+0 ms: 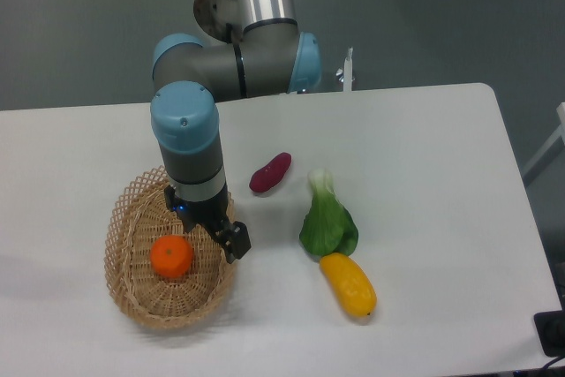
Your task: Pick up the orange from the basket
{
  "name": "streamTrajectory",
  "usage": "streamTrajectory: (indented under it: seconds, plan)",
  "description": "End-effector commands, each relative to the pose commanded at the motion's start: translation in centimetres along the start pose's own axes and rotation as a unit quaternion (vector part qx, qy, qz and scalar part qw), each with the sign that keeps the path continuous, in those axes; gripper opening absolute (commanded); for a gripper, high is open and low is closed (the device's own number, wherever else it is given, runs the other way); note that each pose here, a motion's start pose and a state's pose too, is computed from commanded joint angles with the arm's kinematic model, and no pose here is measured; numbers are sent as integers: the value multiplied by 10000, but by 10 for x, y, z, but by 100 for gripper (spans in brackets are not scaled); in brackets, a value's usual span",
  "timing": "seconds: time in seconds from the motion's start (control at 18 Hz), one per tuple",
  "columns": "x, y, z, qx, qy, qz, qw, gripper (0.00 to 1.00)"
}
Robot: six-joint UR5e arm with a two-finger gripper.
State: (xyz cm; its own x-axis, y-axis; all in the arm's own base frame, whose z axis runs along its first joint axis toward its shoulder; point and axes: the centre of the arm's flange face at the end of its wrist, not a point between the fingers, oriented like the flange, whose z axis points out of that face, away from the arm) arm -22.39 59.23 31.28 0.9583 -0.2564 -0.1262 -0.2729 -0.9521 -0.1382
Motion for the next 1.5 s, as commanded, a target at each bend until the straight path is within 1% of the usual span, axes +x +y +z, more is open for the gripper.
streamTrajectory:
  seconds: [0.56, 0.94, 1.0, 1.06, 1.11, 1.22, 1.28, 1.39, 1.5]
  plan:
    - [3, 5, 5, -32, 23, -8, 10000, 100]
    - [8, 2, 9, -48, 61, -40, 10000, 100]
    - [12, 0, 12, -63, 99, -11, 9999, 100]
    - [27, -8, 17, -138, 147, 115, 9997, 100]
    - [32, -9, 22, -178, 185, 139, 9996, 100]
    - [37, -9, 29, -215, 235, 0, 9995, 100]
    - [46, -14, 39, -270, 289, -55, 9992, 100]
    - [54, -19, 47, -298, 329, -26, 9990, 100]
    - [64, -27, 59, -351, 376, -241, 9984, 100]
